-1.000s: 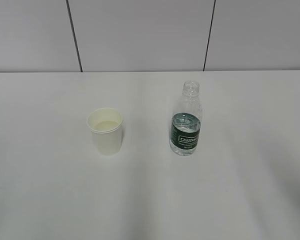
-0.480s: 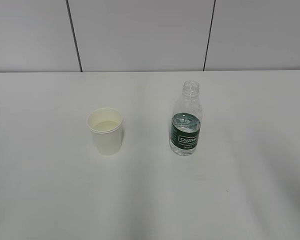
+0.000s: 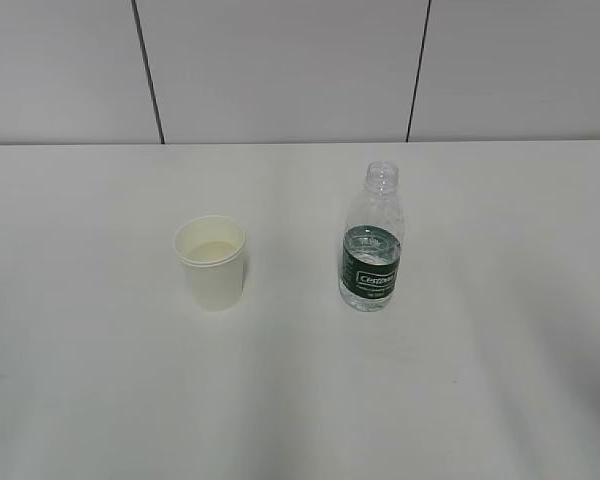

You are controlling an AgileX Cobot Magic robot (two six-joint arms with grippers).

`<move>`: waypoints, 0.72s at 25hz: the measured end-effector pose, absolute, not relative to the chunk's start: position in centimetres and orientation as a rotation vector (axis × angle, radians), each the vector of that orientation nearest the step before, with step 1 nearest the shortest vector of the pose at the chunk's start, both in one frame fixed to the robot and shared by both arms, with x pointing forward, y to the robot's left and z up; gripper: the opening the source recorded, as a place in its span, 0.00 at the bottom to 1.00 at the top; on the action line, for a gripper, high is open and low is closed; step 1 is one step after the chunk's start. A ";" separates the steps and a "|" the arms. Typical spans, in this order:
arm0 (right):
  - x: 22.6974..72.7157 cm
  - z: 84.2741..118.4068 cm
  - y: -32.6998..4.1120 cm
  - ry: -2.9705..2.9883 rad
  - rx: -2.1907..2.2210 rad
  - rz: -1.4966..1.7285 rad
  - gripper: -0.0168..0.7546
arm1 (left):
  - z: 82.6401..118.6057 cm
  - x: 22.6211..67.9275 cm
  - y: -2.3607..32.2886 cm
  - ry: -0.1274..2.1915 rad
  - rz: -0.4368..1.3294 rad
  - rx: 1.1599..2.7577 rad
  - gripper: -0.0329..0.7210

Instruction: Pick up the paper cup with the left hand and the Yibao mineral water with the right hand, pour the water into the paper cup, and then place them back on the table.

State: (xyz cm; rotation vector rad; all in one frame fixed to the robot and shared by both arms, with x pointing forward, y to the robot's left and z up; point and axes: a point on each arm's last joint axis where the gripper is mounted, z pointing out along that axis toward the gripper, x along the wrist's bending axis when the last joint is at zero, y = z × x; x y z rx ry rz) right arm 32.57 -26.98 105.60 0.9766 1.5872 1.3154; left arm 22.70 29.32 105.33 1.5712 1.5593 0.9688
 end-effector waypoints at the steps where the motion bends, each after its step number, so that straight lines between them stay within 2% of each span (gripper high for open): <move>1: 32.6 105.6 -27.0 1.587 0.977 1.315 0.79 | 105.3 22.7 29.2 1.545 0.964 1.582 0.66; 8: 32.6 105.6 -27.1 1.580 0.980 1.310 0.79 | 105.3 22.6 29.2 1.450 0.913 1.643 0.66; 18: 32.6 105.6 -27.1 1.571 0.985 1.304 0.79 | 105.3 22.6 29.2 1.445 0.909 1.646 0.66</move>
